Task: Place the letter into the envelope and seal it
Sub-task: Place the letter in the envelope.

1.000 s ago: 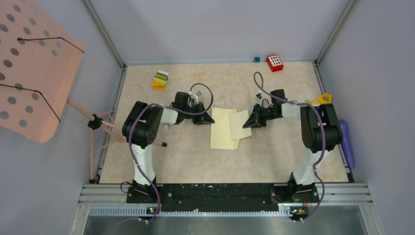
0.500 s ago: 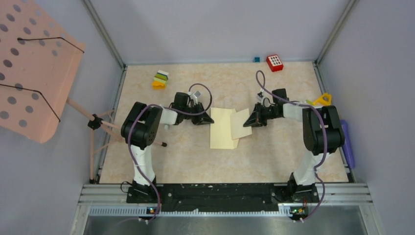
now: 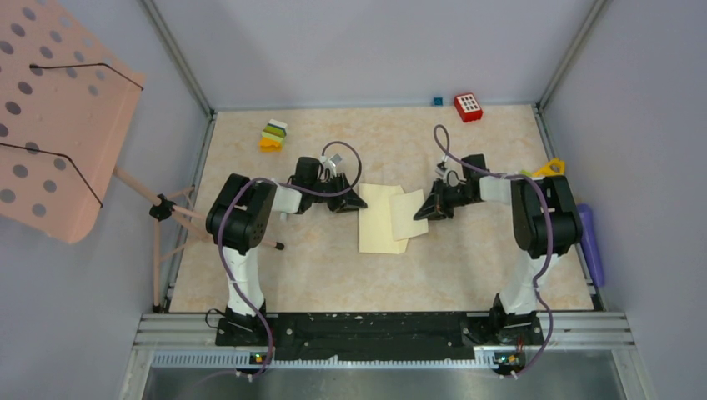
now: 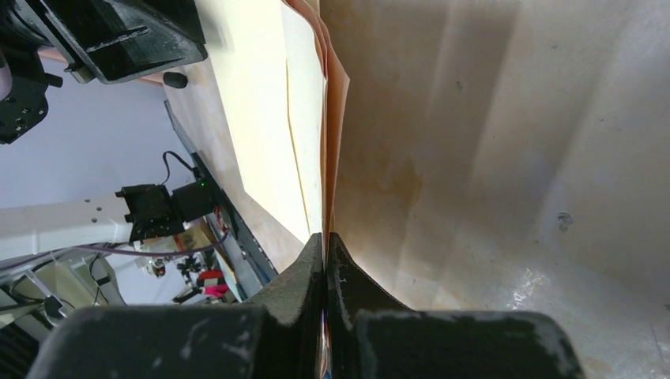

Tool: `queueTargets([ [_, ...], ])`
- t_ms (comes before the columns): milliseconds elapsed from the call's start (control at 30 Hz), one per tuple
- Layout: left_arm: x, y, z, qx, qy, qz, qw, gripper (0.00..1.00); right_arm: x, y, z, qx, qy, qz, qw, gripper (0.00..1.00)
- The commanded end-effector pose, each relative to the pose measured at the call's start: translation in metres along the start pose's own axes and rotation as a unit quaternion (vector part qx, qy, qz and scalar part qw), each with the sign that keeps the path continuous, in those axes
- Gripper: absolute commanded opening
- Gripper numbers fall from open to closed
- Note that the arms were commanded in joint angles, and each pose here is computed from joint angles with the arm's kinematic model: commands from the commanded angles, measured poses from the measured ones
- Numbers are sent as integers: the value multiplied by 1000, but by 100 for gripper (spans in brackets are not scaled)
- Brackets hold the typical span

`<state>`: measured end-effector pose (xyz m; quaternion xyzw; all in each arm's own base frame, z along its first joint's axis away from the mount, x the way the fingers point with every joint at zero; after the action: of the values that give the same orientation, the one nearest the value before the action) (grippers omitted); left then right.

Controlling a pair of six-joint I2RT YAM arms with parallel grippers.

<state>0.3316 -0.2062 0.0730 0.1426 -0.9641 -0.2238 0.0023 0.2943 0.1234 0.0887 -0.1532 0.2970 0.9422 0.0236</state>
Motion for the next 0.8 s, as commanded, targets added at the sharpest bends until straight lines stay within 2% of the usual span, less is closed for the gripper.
queueTargets([
  [0, -3, 2, -7, 26, -16, -2, 1000, 32, -6, -3, -1, -10, 9, 1, 1000, 0],
  [633, 0, -1, -6, 39, -3, 9, 999, 31, -3, -17, -6, -10, 4, 16, 1000, 0],
  [767, 1, -2, -8, 59, 3, 18, 998, 26, -3, -20, -7, -9, 4, 16, 1000, 0],
])
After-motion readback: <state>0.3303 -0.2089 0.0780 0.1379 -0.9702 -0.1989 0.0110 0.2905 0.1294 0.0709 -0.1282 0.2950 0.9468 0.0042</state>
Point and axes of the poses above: each gripper's point midway between its finger pads, its own y axis back along the fingers, its own z axis along the line the jaws close on, x = y × z, the point moved 8 cm from there along y, back along the fingers, and after that the axes turned 14 degrees about y, right-handed, at the moved point
